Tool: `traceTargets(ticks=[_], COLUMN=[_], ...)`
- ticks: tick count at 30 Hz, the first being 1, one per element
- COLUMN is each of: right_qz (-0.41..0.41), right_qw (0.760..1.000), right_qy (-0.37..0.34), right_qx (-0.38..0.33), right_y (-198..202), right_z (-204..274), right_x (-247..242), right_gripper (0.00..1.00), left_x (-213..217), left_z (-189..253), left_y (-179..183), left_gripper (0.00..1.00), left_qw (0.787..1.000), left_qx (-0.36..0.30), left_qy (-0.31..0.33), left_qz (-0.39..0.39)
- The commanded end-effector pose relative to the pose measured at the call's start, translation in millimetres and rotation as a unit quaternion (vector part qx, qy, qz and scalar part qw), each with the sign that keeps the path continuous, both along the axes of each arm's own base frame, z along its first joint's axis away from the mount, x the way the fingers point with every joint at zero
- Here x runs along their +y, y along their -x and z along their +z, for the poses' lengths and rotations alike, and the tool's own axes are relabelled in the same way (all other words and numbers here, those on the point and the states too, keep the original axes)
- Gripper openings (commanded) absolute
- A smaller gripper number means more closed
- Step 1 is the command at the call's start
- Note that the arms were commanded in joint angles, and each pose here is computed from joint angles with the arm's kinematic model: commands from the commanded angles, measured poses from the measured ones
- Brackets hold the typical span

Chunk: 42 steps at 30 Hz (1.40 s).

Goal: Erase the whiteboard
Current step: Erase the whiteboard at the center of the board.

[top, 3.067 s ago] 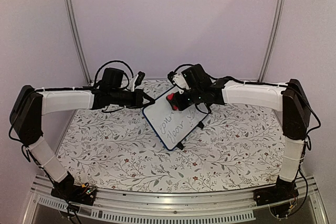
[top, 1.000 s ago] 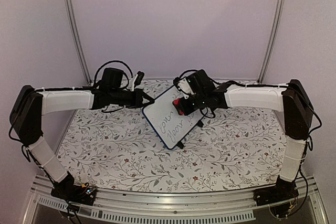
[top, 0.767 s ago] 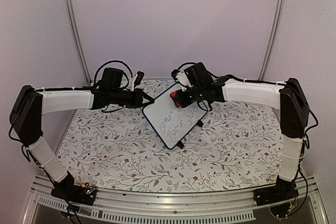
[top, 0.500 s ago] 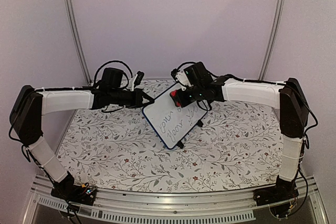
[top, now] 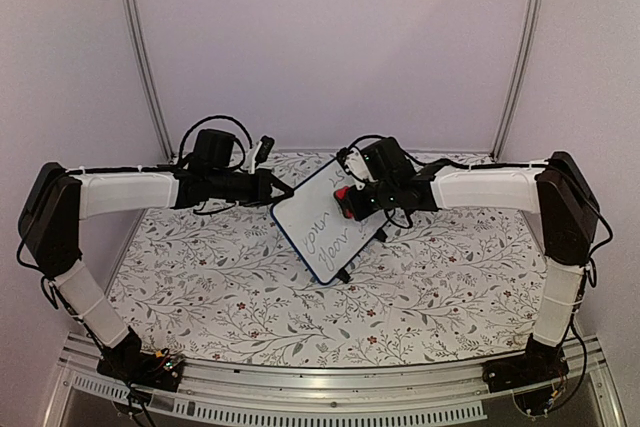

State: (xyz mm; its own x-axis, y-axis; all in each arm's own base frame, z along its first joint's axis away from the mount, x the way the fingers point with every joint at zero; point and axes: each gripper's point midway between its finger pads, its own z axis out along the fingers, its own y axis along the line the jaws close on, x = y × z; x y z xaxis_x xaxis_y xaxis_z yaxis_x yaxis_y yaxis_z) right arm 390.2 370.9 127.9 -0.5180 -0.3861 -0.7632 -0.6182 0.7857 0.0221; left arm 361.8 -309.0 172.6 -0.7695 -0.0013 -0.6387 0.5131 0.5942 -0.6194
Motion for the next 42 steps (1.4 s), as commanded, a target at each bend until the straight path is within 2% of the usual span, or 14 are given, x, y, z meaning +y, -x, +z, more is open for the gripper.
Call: traceTargets(ticks=[1,13,32,42], right_qz=[-0.002,0.005,-0.006,-0.01], right_qw=[0.999,1.0,0.998,1.0], right_qy=[0.02,0.002,0.03,0.008], right_qx=[0.027,-0.005,0.045,0.021], right_y=[3,-29,-1,-22], right_z=[-19,19,-40,-9], right_x=[-7,18,-18,-6], right_gripper=[0.05,0.05,0.05,0.05], left_x=[-8,-9,-9,-9], left_z=[18,20,16,15], left_y=[10,11,10,9], left_gripper=[0.0,0.0,0.0,0.0], left_qw=[0.999,0.999,0.999,0.999], left_qx=[-0.018,-0.019,-0.015,-0.015], left_qy=[0.022,0.024,0.021,0.021], left_qz=[-0.029,-0.03,-0.029,-0.029])
